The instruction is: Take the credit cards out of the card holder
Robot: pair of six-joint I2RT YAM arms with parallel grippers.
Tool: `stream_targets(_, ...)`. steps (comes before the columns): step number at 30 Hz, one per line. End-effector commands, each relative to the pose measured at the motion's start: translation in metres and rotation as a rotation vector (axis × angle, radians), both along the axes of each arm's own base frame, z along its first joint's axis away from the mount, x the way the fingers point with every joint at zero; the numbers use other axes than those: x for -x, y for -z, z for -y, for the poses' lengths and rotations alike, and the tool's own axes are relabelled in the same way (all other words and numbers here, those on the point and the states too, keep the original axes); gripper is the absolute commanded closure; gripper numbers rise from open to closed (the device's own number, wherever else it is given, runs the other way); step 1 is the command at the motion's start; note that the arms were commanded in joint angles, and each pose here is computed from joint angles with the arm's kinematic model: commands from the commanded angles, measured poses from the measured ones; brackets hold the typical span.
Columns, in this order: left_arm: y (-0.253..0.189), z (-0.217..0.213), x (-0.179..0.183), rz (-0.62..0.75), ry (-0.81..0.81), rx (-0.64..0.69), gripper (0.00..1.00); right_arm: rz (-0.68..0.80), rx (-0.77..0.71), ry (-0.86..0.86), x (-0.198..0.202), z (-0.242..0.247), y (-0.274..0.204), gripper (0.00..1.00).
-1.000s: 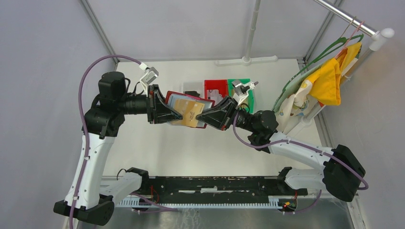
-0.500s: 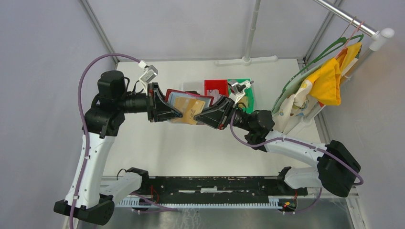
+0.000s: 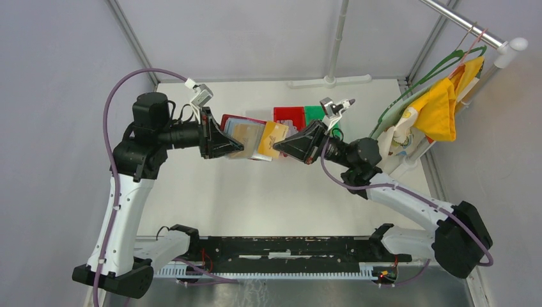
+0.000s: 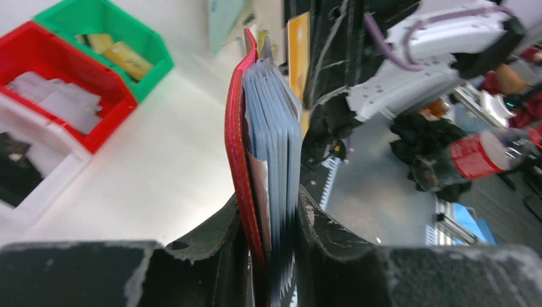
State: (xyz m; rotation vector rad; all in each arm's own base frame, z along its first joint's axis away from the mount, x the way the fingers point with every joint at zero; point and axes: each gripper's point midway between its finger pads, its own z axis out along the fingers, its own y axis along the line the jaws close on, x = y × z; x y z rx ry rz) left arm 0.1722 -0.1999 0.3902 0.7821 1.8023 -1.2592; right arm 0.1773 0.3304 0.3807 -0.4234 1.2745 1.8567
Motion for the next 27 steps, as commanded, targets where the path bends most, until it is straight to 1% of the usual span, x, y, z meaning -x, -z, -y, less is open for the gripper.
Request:
stream_targets(1, 0.009, -0.017, -0.029, 0.117, -0.151, -0.127, 0.98, 0.034, 0.173, 0.072, -0.023, 0.025, 0.010, 1.00)
stream_targets(4, 0.027, -0.029, -0.047, 0.125, -0.231, -0.213, 0.98, -0.075, 0.363, 0.186, -0.063, 0.050, 0.051, 1.00)
stream_targets(7, 0.038, -0.035, -0.057, 0.113, -0.277, -0.258, 0.98, -0.198, 0.545, 0.309, -0.103, 0.083, 0.098, 1.00)
stream_targets(8, 0.040, -0.036, -0.059, 0.109, -0.281, -0.267, 0.98, -0.223, 0.586, 0.351, -0.114, 0.094, 0.109, 1.00)
stream_targets(10, 0.041, -0.034, -0.056, 0.106, -0.262, -0.265, 0.98, -0.285, 0.717, 0.452, -0.137, 0.116, 0.136, 1.00)
stream_targets(11, 0.040, -0.034, -0.055, 0.108, -0.255, -0.260, 0.98, -0.279, 0.787, 0.508, -0.148, 0.126, 0.142, 1.00)
stream_targets(12, 0.039, -0.032, -0.052, 0.108, -0.241, -0.250, 0.98, -0.308, 0.872, 0.572, -0.159, 0.138, 0.154, 1.00)
stream_targets(14, 0.034, -0.029, -0.046, 0.116, -0.218, -0.233, 0.98, -0.318, 0.968, 0.650, -0.177, 0.153, 0.165, 1.00)
stream_targets(17, 0.029, -0.028, -0.040, 0.132, -0.196, -0.219, 0.98, -0.344, 1.069, 0.750, -0.203, 0.169, 0.176, 1.00)
stream_targets(20, 0.027, -0.027, -0.034, 0.137, -0.174, -0.213, 0.98, -0.362, 1.140, 0.809, -0.222, 0.180, 0.186, 1.00)
stream_targets(27, 0.022, -0.017, -0.017, 0.100, -0.092, -0.154, 0.98, -0.413, 1.269, 0.865, -0.244, 0.191, 0.229, 1.00)
